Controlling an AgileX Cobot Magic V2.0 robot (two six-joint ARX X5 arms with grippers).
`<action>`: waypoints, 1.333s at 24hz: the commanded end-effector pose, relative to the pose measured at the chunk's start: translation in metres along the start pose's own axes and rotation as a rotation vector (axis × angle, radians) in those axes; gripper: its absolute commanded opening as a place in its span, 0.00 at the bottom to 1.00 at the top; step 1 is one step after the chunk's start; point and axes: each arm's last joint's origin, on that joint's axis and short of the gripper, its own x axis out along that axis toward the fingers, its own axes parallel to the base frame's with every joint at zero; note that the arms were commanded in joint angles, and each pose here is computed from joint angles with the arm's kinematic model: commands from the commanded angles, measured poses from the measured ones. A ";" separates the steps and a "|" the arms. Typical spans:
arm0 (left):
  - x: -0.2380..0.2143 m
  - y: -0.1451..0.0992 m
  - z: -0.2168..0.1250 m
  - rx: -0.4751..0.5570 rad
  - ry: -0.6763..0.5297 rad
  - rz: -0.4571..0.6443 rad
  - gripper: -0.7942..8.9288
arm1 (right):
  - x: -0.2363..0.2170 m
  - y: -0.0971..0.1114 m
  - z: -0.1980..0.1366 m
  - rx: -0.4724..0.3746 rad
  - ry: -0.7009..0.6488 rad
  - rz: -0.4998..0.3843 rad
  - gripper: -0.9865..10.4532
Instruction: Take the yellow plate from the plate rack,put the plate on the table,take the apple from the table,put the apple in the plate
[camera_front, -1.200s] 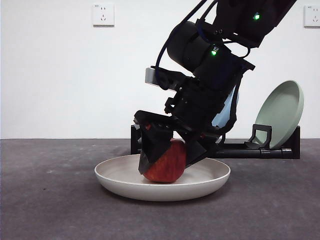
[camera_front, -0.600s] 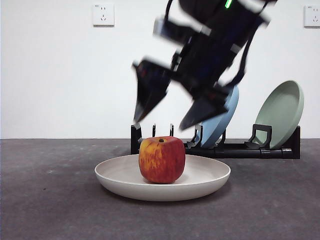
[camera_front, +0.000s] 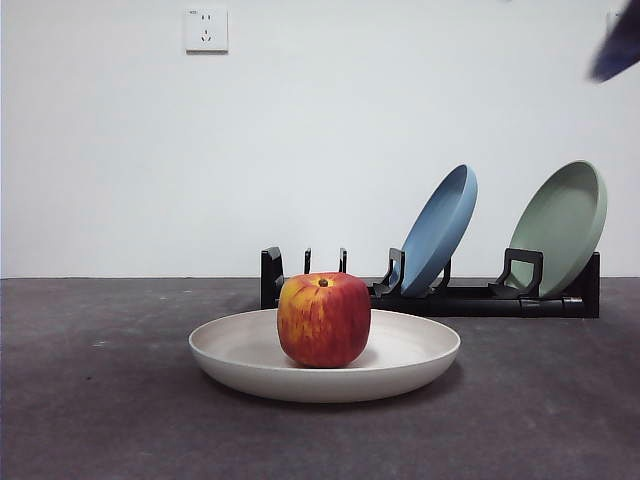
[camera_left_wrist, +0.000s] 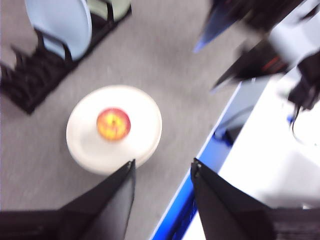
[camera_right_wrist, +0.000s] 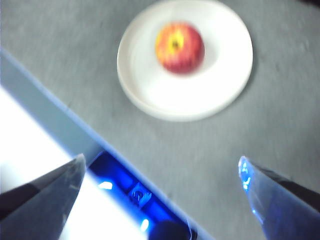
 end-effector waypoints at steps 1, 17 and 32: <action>0.000 0.000 -0.003 0.008 0.027 -0.001 0.27 | -0.011 0.001 -0.011 0.009 0.006 0.002 0.63; 0.000 0.001 -0.006 0.012 0.055 0.005 0.08 | -0.021 0.003 -0.021 0.038 0.015 0.001 0.09; 0.000 0.001 -0.006 0.012 0.054 0.005 0.08 | -0.021 0.002 -0.021 0.037 0.014 -0.003 0.09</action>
